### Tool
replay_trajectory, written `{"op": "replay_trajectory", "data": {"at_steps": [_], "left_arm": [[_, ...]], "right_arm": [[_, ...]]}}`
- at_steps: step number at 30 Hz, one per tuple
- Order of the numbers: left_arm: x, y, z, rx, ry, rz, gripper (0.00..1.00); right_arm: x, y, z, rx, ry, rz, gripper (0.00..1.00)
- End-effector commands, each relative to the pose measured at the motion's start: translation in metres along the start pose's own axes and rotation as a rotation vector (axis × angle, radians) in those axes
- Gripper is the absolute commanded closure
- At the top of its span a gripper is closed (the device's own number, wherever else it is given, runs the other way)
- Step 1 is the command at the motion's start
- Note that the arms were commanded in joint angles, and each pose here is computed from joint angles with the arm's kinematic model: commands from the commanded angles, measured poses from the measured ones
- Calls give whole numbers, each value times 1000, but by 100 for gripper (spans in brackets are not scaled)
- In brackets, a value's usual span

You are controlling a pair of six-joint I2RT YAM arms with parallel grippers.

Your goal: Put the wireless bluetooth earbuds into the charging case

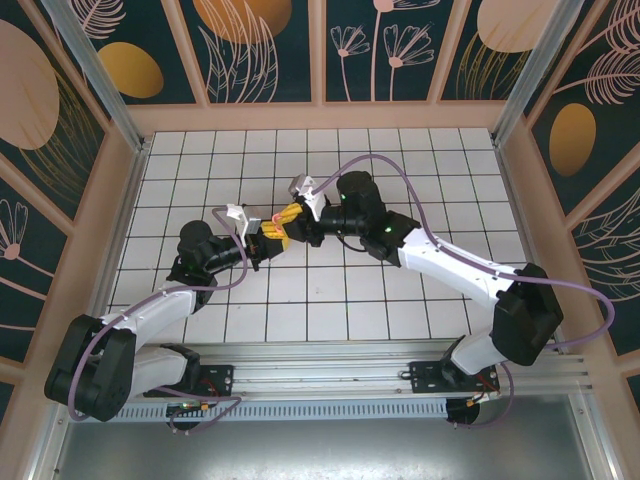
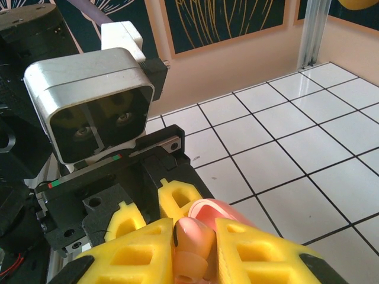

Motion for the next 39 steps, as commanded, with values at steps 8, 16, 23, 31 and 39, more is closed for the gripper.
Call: {"op": "replay_trajectory", "data": {"at_steps": [8, 16, 23, 31, 39], "left_arm": [[1, 18, -20, -122, -92, -43, 92], [2, 13, -26, -183, -116, -35, 92], [-1, 11, -30, -200, -130, -24, 91], [1, 12, -33, -206, -133, -25, 91], [2, 7, -30, -224, -113, -24, 91]], "right_arm": [[-9, -13, 0, -11, 34, 73, 79], [-8, -18, -4, -21, 70, 90, 79], [-5, -23, -8, -15, 70, 118, 79], [2, -22, -8, 2, 73, 132, 79], [10, 1, 1, 5, 122, 25, 79]]}}
Point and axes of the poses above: each hand's point on the last joint's axis, 136 mm out from that joint toward the fingers, its own x axis back along the fingers, its own z axis along the line the jaws close on, y = z × x, the point moved 4 cm from there along x, back along the fingers, and after that the axes turned 11 degrees about x, right-handed, at the moved point
